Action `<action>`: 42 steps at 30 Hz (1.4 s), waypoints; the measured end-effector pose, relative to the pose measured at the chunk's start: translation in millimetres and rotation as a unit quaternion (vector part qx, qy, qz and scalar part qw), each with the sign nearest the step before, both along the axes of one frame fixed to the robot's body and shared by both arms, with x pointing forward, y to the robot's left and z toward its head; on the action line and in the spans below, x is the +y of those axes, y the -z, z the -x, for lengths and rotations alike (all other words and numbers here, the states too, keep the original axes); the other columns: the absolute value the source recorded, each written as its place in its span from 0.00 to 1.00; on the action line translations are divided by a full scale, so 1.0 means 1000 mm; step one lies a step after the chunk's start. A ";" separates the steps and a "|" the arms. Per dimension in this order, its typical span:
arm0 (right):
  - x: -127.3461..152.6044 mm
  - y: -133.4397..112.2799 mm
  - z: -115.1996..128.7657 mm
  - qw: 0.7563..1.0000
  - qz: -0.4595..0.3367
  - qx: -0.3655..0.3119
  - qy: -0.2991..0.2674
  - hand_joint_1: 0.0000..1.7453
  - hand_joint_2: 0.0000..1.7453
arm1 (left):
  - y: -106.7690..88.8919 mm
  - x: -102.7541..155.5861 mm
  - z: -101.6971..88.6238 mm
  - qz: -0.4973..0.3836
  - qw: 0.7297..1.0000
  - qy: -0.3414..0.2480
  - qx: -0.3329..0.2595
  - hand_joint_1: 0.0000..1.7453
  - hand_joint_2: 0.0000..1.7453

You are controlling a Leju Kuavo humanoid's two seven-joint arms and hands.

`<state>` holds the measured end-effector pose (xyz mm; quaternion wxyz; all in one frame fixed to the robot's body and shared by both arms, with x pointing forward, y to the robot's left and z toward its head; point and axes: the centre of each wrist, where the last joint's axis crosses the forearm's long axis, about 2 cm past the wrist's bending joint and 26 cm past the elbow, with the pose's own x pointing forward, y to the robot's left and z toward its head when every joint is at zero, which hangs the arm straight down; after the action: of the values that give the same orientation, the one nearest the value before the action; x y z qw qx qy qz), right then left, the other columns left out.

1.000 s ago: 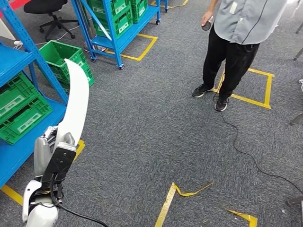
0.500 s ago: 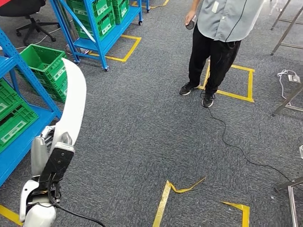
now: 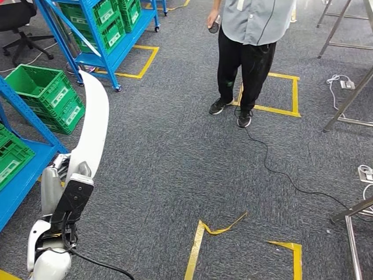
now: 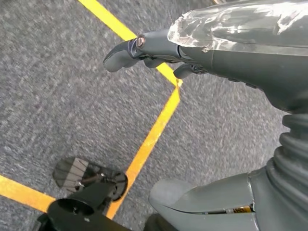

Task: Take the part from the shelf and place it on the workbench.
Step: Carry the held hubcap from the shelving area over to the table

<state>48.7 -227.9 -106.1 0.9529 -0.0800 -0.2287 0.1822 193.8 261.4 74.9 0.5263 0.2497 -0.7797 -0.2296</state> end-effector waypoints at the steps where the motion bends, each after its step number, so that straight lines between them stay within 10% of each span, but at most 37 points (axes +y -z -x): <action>1: 0.000 0.000 0.000 1.000 0.000 0.000 0.000 0.00 1.00 | 0.000 0.000 0.000 0.000 1.000 0.000 0.000 1.00 1.00; 42: 0.000 0.000 0.000 1.000 0.000 0.000 0.000 0.00 1.00 | 0.000 0.000 0.000 0.000 1.000 0.000 0.000 1.00 1.00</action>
<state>48.7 -227.9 -106.1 0.9529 -0.0800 -0.2287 0.1822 193.8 261.4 74.9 0.5263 0.2497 -0.7797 -0.2296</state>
